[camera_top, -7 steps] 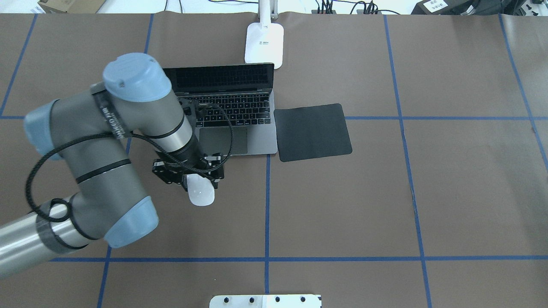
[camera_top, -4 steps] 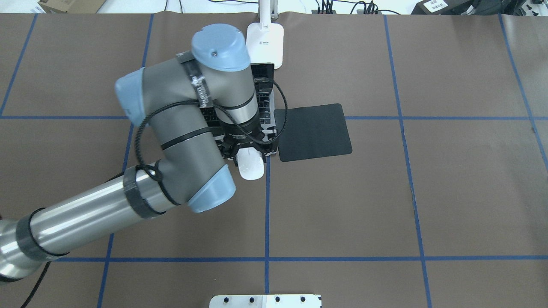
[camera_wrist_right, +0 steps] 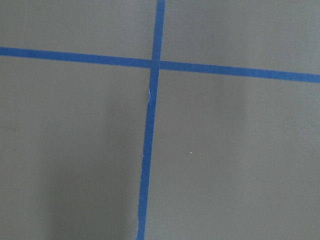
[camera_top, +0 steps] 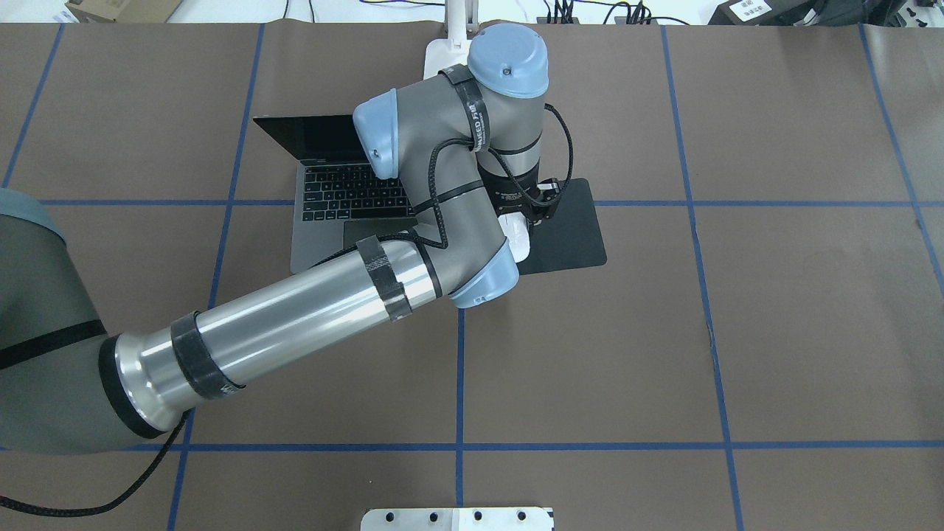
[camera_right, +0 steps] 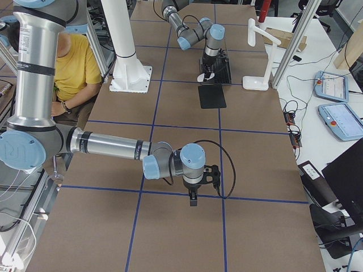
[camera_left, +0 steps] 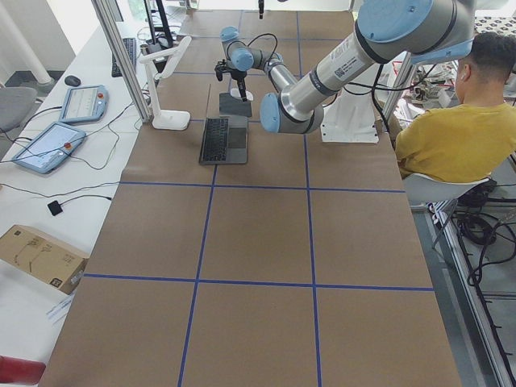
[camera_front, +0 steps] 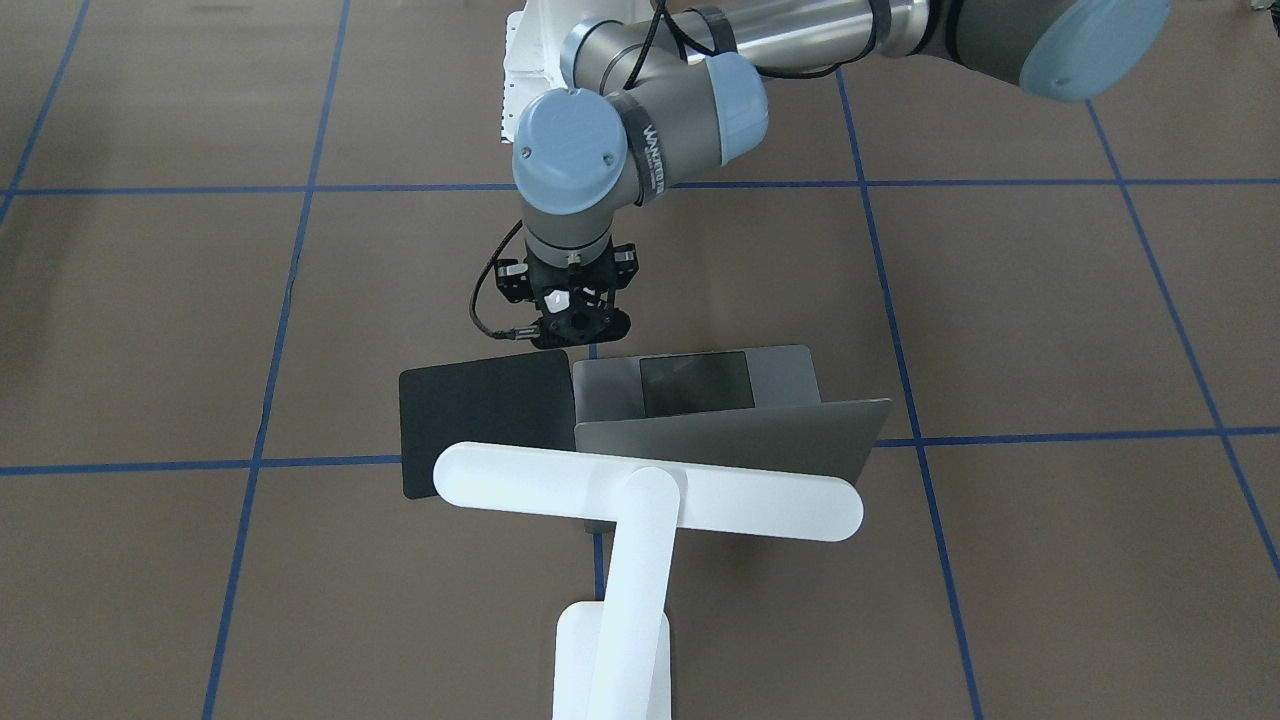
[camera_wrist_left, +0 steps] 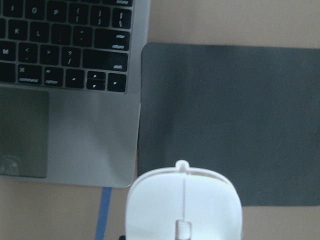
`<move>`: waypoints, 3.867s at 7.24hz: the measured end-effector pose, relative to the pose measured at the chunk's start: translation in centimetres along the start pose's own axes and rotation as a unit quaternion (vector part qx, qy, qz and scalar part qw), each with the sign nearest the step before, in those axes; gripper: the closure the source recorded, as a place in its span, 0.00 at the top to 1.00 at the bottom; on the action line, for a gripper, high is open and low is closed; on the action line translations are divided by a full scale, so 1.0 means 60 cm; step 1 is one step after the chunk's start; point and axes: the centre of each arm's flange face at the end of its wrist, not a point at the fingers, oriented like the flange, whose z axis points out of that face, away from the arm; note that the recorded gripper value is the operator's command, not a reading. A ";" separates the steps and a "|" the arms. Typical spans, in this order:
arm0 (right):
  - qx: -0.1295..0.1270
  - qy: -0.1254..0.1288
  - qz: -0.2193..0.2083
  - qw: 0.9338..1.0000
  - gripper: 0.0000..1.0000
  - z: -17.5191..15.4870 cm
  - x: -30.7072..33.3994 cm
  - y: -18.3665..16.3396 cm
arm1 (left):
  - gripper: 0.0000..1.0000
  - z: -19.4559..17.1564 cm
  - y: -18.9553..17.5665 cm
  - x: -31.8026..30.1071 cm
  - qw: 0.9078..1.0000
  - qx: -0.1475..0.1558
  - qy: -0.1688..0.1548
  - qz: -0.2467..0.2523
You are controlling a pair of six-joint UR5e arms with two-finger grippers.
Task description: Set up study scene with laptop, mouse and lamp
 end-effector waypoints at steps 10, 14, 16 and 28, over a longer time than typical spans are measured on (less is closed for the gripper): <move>-0.002 0.002 0.001 1.000 1.00 0.005 0.004 -0.002 | 1.00 0.071 -0.027 0.026 0.999 0.050 0.006 0.017; -0.007 0.009 0.011 1.000 1.00 0.018 0.019 0.008 | 1.00 -0.010 -0.027 -0.068 0.997 0.032 0.051 0.039; -0.005 0.009 0.012 1.000 1.00 0.016 0.018 0.007 | 1.00 -0.066 -0.031 -0.221 0.995 0.034 0.043 0.085; 0.017 -0.007 0.002 1.000 1.00 -0.039 -0.018 -0.060 | 1.00 -0.273 -0.147 -1.372 0.960 0.028 -0.088 0.263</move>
